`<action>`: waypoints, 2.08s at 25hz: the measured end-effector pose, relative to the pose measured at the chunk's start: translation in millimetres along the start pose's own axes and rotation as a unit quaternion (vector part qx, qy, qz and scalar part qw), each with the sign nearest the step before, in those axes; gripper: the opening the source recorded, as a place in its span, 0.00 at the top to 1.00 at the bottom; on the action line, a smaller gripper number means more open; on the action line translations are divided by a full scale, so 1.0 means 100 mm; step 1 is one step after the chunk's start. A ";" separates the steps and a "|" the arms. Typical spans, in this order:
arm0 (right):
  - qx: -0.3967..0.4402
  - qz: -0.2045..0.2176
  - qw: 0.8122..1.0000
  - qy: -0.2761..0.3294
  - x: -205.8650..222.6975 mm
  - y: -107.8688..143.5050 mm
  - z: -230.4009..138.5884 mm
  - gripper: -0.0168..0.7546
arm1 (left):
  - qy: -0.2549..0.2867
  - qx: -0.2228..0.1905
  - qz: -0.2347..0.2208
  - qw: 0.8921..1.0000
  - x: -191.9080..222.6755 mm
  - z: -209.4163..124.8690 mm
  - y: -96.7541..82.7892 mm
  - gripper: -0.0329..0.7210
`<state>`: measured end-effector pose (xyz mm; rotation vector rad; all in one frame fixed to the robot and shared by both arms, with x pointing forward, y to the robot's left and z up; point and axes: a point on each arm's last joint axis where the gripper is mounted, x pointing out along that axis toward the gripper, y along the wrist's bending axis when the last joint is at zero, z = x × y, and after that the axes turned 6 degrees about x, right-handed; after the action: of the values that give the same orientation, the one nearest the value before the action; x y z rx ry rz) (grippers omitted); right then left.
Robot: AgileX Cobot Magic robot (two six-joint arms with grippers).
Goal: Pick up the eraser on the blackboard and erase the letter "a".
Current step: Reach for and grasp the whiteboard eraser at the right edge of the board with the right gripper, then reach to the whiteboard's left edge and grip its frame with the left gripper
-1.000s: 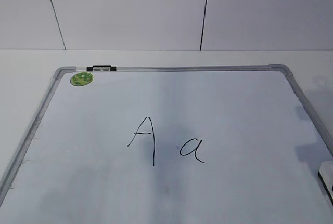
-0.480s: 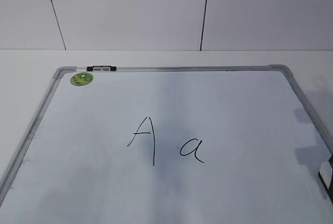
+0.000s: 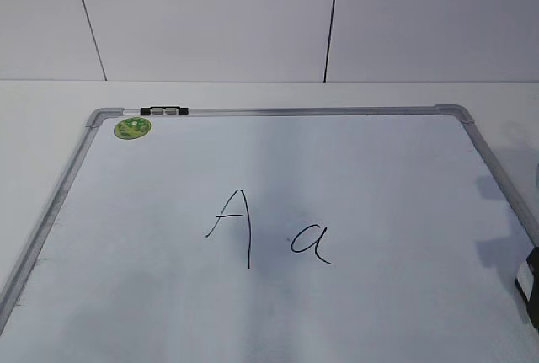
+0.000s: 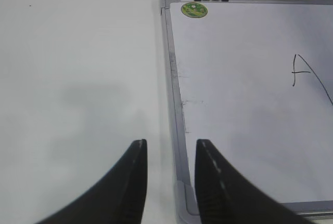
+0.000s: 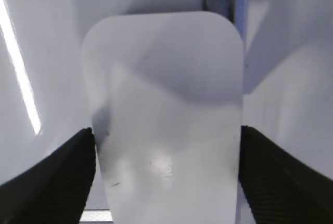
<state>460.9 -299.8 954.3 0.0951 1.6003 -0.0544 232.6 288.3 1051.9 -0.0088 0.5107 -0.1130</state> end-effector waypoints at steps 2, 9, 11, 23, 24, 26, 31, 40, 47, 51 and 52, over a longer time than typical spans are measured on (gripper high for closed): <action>0.000 0.000 1.000 0.003 0.01 0.00 0.00 0.14 | 0.000 0.000 0.000 1.000 0.00 0.00 0.00 0.65; 0.000 0.000 1.000 0.002 0.02 0.00 0.01 0.20 | 0.000 0.000 0.000 1.000 0.00 0.00 0.00 0.65; -0.001 -0.001 1.000 0.003 0.02 0.00 0.01 0.22 | 0.000 0.000 0.000 1.000 0.00 0.00 0.00 0.64; -0.003 -0.002 1.000 0.003 0.02 0.00 0.01 0.28 | 0.000 0.000 0.000 1.000 0.00 0.00 0.00 0.64; -0.003 -0.002 1.000 0.003 0.02 0.00 0.01 0.29 | 0.000 0.000 0.000 1.000 0.00 0.00 0.00 0.64; -0.003 -0.002 1.000 0.003 0.02 0.00 0.01 0.29 | 0.000 0.000 0.000 1.000 0.00 0.00 0.00 0.64; -0.003 -0.002 1.000 0.003 0.02 0.00 0.01 0.29 | 0.000 0.000 0.000 1.000 0.00 0.00 0.00 0.65; -0.004 -0.002 1.000 0.003 0.02 0.00 0.01 0.29 | 0.000 0.000 0.000 1.000 0.00 0.00 0.00 0.64; -0.003 -0.001 1.000 0.003 0.02 0.00 0.01 0.29 | 0.000 0.000 -0.001 1.000 0.00 0.00 0.00 0.64; 0.002 0.006 1.000 0.002 0.01 0.01 0.01 0.29 | -0.001 -0.002 -0.005 1.000 0.00 0.00 -0.01 0.64; 0.002 0.006 1.000 0.002 0.01 0.01 0.01 0.29 | -0.001 -0.002 -0.006 1.000 0.00 0.00 -0.01 0.64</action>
<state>462.1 -298.8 952.9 0.1073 1.6043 -0.0488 232.5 287.4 1052.1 -0.0157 0.5093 -0.1233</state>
